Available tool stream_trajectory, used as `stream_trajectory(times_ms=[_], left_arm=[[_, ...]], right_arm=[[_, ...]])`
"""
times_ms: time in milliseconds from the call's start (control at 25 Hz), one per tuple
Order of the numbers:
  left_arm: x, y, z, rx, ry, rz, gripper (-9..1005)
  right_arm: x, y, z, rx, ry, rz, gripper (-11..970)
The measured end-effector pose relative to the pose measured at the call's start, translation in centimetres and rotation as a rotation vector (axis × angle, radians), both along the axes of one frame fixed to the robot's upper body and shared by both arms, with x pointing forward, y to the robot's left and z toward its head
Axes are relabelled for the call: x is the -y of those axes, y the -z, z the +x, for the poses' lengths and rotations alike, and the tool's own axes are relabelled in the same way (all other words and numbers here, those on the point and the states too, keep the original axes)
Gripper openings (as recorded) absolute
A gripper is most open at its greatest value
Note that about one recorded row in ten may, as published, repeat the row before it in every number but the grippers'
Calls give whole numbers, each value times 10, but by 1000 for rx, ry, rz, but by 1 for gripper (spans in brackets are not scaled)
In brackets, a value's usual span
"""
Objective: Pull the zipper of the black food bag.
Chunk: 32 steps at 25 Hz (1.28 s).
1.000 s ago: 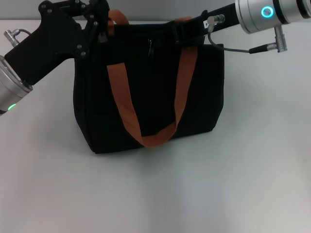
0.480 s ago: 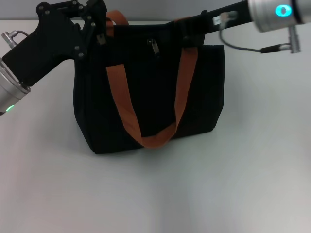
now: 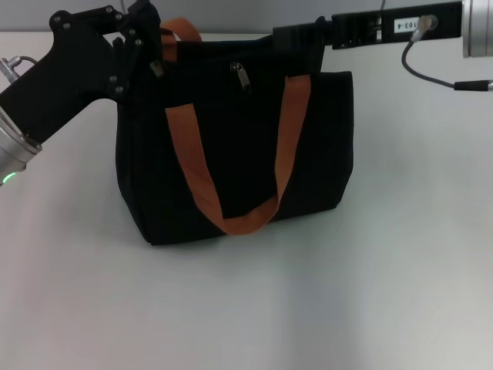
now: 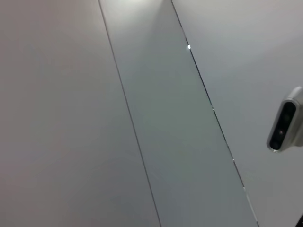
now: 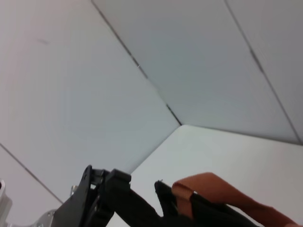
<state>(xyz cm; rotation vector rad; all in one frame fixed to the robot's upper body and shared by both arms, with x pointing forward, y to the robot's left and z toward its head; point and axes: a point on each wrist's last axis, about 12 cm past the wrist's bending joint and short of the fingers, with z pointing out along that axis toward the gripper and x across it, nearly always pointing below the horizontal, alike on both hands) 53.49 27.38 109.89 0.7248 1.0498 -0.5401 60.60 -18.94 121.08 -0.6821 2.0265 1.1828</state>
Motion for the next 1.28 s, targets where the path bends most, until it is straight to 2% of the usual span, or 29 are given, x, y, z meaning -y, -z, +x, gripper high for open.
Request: stream_trajectory(times_ms=[160,680,1040,1280], left_arm=[[-2,-1,1,-11,0,-11,105],[5,-7,9,4,20,-8,107],[6,-7,9,8,20,-7,108],[6,-7,9,8,17,-11,109]], right_arm=[[-10,0,7,-17,-36,-19,338],[-44,4,27,-81,-78,-137,369],[-59,5,29,-110,-111,-139,370],[-61,7,30,-133,-94,-166,365]])
